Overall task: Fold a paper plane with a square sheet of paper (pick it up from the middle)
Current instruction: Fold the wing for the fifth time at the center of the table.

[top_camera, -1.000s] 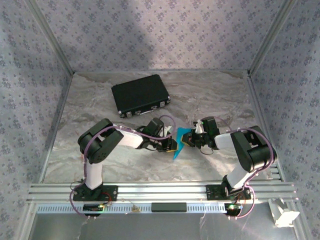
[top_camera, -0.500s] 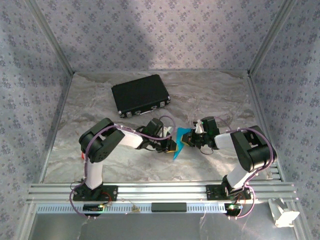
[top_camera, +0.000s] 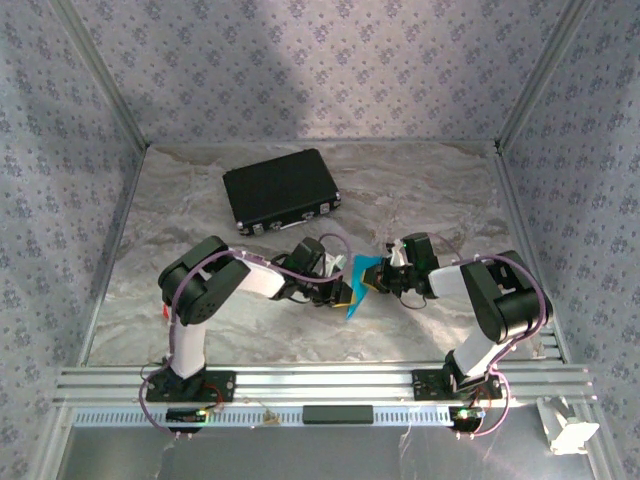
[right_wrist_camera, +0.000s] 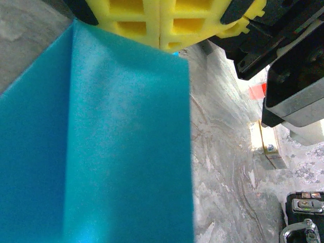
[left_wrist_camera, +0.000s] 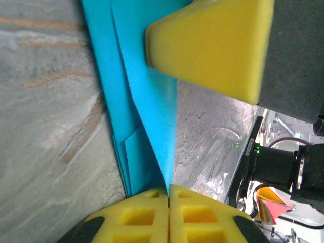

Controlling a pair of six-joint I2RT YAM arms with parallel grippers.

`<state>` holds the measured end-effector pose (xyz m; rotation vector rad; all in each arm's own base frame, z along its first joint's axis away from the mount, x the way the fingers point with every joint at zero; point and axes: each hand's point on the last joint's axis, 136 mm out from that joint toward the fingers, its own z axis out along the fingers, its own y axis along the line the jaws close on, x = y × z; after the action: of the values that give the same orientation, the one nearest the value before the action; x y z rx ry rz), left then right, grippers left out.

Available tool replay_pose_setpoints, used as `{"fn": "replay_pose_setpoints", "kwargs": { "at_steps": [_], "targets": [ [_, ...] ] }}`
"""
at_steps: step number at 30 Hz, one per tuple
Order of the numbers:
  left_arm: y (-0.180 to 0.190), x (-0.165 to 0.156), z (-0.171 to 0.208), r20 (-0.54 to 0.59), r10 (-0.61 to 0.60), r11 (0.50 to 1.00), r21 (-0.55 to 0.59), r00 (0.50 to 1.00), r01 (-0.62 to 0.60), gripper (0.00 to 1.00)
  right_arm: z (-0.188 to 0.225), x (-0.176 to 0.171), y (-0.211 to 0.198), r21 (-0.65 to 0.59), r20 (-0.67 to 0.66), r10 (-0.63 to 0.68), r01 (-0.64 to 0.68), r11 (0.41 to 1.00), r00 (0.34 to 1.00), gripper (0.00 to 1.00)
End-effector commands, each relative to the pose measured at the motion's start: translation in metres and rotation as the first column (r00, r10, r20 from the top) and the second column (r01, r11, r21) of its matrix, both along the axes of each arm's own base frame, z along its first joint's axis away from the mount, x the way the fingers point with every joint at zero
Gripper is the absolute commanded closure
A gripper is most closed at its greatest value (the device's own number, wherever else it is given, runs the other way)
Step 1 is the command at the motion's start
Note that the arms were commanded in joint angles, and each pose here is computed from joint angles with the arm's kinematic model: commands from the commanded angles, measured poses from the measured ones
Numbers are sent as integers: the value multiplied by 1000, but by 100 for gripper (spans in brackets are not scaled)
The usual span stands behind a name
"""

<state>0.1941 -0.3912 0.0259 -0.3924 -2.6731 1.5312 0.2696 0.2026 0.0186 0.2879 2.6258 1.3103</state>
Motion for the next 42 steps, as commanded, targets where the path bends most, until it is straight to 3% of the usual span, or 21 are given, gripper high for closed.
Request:
{"fn": "replay_pose_setpoints", "kwargs": {
  "at_steps": [1, 4, 10, 14, 22, 24, 29, 34, 36, 38, 42],
  "targets": [
    [13, -33, -19, -88, -78, 994, 72, 993, 84, 99, -42, -20, -21, -151, -120, -50, 31, 988, 991, 95],
    [16, -38, -24, -96, -88, 991, 94, 991, 97, 100, -42, -20, -22, -154, -120, -52, 33, 988, 991, 95],
    [24, -43, -28, -101, -90, 986, 130, 991, 102, 84, -43, -20, -22, -156, -119, -53, 34, 987, 991, 96],
    [24, -47, -27, -96, -100, 985, 129, 990, 112, 100, -44, -21, -22, -159, -124, -54, 34, 987, 991, 96],
    [25, -52, -28, -104, -108, 983, 136, 989, 122, 100, -45, -22, -23, -161, -124, -56, 35, 986, 991, 96],
    [27, -53, -29, -105, -105, 982, 147, 989, 120, 92, -45, -22, -23, -162, -126, -57, 37, 986, 990, 96],
    [30, -55, -23, -92, -103, 982, 149, 990, 116, 91, -46, -22, -23, -163, -126, -56, 35, 986, 990, 96],
    [31, -52, -11, -49, -94, 983, 151, 994, 101, 82, -45, -21, -22, -158, -124, -52, 32, 987, 991, 96],
    [33, -48, -5, -17, -75, 985, 154, 997, 77, 77, -44, -20, -21, -154, -123, -50, 30, 988, 991, 96],
    [35, -39, 2, 30, -41, 984, 175, 999, 35, 65, -42, -20, -20, -151, -119, -49, 30, 988, 992, 96],
    [33, -16, 18, 107, 43, 985, 159, 993, -60, 61, -38, -18, -19, -149, -115, -41, 24, 989, 993, 96]
  ]
}}
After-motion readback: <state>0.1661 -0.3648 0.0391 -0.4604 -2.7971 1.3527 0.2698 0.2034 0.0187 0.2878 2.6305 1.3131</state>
